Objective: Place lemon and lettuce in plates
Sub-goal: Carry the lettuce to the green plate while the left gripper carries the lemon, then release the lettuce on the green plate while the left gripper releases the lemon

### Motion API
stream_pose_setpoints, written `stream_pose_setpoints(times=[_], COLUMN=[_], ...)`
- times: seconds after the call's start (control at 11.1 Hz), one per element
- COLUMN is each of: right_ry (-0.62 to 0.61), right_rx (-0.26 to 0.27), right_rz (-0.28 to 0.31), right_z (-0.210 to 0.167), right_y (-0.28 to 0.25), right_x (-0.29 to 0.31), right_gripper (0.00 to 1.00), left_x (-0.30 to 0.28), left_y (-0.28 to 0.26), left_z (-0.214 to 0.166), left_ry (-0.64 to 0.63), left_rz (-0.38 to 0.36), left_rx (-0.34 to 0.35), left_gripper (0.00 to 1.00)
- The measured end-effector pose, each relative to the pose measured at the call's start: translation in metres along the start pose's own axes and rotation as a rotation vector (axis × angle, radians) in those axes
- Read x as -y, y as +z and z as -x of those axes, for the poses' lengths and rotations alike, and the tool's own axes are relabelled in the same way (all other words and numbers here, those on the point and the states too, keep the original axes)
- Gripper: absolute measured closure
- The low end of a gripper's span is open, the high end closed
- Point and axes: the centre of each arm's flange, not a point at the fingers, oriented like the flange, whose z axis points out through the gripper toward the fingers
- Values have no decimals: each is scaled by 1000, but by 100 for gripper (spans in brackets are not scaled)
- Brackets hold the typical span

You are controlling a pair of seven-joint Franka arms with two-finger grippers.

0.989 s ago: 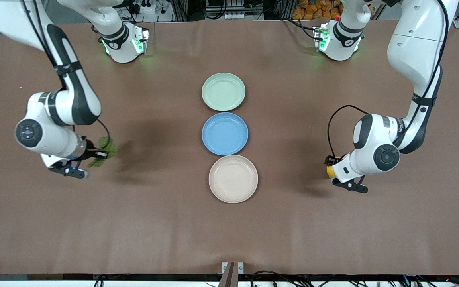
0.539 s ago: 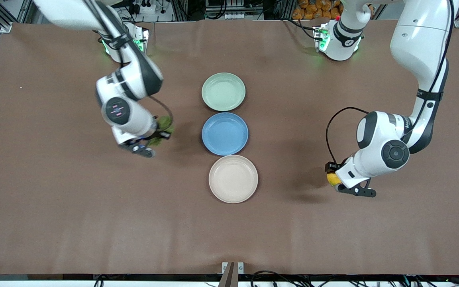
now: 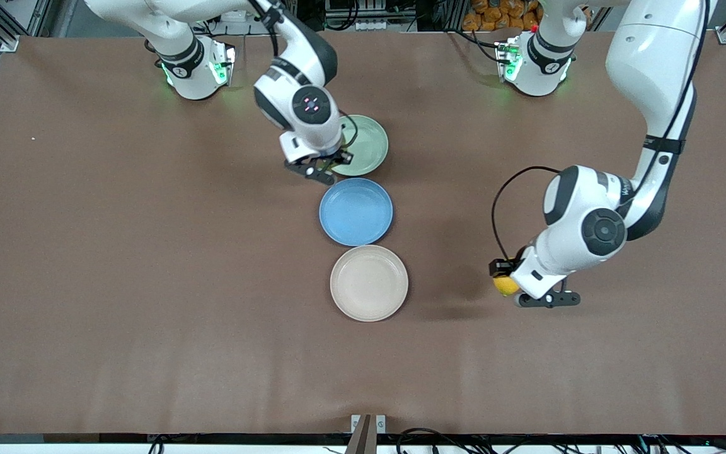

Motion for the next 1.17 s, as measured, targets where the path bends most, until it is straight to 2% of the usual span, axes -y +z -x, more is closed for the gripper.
stream_pose_setpoints(times=[0.18, 0.36, 0.54, 0.72, 0.81, 0.99, 1.17], right_ry=[-1, -6, 20, 24, 16, -14, -37], right_rx=[-4, 5, 6, -7, -28, -78, -140], right_rz=[-18, -9, -5, -18, -24, -15, -35], right_z=[51, 78, 80, 79, 80, 101, 127], right_y=[35, 57, 60, 49, 32, -36, -116], right_x=[10, 15, 16, 19, 20, 20, 13], right_gripper=[98, 96, 71, 43, 32, 4, 0], left_x=[-54, -118, -166, -196, -208, -228, -237], left_y=[4, 16, 32, 53, 68, 95, 98], left_z=[19, 42, 54, 60, 65, 75, 77], left_ry=[-80, -143, -191, -248, -271, -304, -313], left_rz=[6, 11, 31, 82, 99, 98, 104], left_rx=[5, 11, -1, -47, -77, -153, -193], left_gripper=[30, 30, 30, 30, 30, 30, 30])
